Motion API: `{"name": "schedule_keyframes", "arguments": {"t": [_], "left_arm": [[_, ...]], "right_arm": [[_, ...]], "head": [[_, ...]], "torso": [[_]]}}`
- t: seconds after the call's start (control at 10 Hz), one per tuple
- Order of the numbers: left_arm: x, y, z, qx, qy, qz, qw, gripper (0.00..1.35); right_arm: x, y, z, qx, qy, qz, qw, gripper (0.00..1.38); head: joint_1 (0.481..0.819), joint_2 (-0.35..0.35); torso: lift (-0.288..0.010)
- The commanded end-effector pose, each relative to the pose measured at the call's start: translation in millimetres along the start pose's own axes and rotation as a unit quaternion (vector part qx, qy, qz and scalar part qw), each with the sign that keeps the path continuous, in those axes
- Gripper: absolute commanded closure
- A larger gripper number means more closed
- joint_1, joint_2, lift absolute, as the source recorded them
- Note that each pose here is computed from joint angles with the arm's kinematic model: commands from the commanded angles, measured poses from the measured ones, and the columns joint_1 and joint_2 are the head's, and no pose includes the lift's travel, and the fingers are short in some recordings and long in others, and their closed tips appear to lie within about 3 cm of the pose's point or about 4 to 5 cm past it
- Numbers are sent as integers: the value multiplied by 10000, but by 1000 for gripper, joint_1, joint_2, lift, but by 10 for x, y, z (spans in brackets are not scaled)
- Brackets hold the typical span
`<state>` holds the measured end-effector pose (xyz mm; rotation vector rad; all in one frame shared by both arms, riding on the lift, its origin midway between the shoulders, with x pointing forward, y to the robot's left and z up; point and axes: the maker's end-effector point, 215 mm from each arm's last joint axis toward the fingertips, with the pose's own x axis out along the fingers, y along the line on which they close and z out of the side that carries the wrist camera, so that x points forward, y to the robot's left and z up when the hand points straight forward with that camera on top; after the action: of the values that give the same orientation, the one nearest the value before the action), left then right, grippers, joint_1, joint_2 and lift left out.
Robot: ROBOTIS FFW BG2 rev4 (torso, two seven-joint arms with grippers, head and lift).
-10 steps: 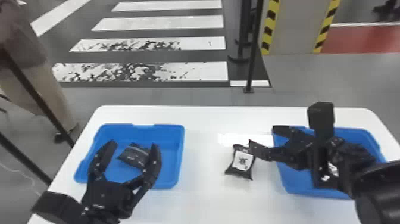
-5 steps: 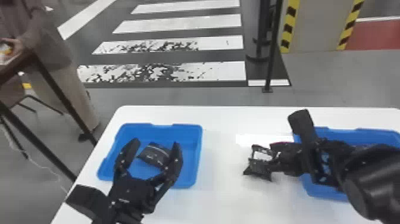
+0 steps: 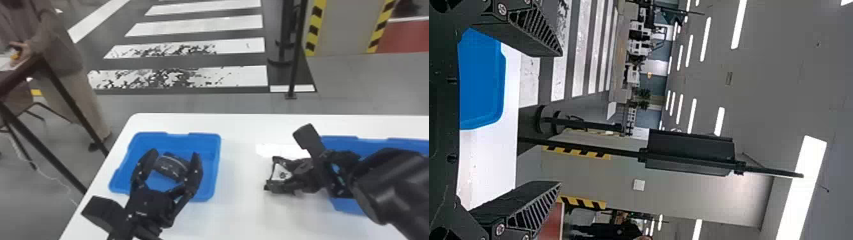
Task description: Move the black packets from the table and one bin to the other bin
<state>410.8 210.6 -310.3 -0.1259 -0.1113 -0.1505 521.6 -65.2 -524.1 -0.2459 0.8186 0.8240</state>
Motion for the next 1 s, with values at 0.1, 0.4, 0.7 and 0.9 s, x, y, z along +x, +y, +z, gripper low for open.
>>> {"name": "schedule_keyframes", "arguments": {"t": [0.1,0.4,0.7,0.9], "left_arm": [[-10,26,-8,-81,-24,41,10000,114],[-30,48,13,-64,-62,59,9999,114],[-61,75,41,-31,-110,79,9999,114],[-84,115,57,-1,-135,116,9998,114]], "right_arm": [[57,55,-82,-124,192,-17,9997,898],[3,181,147,-187,-109,-36,9998,1227],[-541,116,854,-317,-1250,-418,9908,1227],[-1490,-491,920,-47,-1957,-1555,9682,1227]], "head": [[695,172],[695,189],[695,215],[695,202]], "torso": [[-110],[-110],[-110],[-110]]}}
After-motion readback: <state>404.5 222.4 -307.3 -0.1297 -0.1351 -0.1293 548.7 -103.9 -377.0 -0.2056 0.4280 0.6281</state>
